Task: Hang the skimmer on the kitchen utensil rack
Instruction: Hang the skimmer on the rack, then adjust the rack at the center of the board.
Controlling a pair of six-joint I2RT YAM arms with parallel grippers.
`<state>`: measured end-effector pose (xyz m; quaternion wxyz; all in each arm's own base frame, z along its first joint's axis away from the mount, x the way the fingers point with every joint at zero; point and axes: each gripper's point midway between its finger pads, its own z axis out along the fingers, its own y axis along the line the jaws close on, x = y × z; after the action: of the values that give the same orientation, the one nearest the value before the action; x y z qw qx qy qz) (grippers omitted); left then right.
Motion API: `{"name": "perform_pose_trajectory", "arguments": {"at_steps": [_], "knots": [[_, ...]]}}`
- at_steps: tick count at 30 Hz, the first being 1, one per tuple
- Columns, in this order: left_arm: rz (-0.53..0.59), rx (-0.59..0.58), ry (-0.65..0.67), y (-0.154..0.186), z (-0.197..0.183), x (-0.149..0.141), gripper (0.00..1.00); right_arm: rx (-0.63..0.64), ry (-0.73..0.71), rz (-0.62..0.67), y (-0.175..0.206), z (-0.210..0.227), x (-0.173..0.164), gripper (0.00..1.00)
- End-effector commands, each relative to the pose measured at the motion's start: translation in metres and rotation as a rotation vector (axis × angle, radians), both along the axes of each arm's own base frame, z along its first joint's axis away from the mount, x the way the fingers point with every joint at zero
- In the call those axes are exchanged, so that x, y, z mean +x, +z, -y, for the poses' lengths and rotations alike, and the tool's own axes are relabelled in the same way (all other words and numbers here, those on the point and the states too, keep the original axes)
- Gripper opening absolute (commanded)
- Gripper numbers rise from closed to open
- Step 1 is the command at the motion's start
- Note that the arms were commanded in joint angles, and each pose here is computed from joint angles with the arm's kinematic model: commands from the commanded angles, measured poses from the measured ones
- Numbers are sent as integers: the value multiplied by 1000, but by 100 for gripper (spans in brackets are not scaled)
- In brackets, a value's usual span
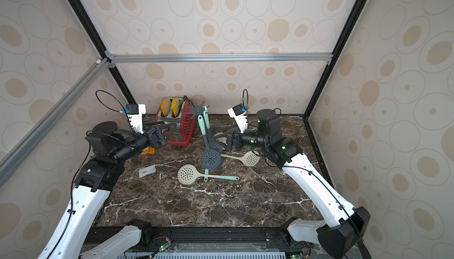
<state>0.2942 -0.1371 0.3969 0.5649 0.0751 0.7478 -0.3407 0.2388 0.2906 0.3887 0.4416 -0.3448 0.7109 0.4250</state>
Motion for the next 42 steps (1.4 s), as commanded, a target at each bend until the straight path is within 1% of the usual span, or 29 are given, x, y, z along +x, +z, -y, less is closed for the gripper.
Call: {"name": "perform_pose_trajectory", "arguments": {"at_steps": [1, 3, 4, 6, 9, 12, 14, 16, 19, 22, 25, 30, 36, 39, 42], "knots": [[88, -32, 64, 0, -8, 12, 83, -245, -170, 53, -45, 39, 12, 100], [105, -54, 45, -15, -5, 15, 82, -304, -218, 73, -49, 57, 7, 100], [136, -59, 21, -21, -1, 15, 82, -326, -229, 82, -52, 63, 3, 100], [168, -63, 6, -36, 2, 18, 82, -332, -239, 94, -55, 73, -5, 100], [197, -24, -9, -57, 6, 25, 79, -306, -237, 101, -56, 79, -17, 100], [231, 24, -69, -71, 17, 33, 75, -279, -176, 107, -55, 76, -31, 100], [264, 34, -115, -75, 25, 38, 74, -251, -114, 113, -53, 71, -41, 100], [281, 40, -177, -81, 37, 44, 73, -236, -95, 109, -53, 68, -45, 100], [285, 74, -268, -93, 56, 51, 67, -247, -72, 99, -56, 67, -48, 100], [284, 111, -334, -108, 74, 57, 65, -269, -49, 101, -58, 66, -50, 100], [282, 111, -361, -119, 86, 69, 64, -293, -46, 113, -61, 68, -49, 100], [275, 98, -422, -129, 104, 81, 59, -335, -62, 133, -63, 73, -46, 100], [263, 123, -439, -141, 109, 92, 58, -356, -69, 124, -71, 77, -48, 100], [257, 139, -462, -146, 113, 96, 54, -358, -62, 115, -74, 78, -50, 100], [257, 136, -516, -148, 120, 97, 49, -357, -58, 106, -76, 77, -51, 100]]}}
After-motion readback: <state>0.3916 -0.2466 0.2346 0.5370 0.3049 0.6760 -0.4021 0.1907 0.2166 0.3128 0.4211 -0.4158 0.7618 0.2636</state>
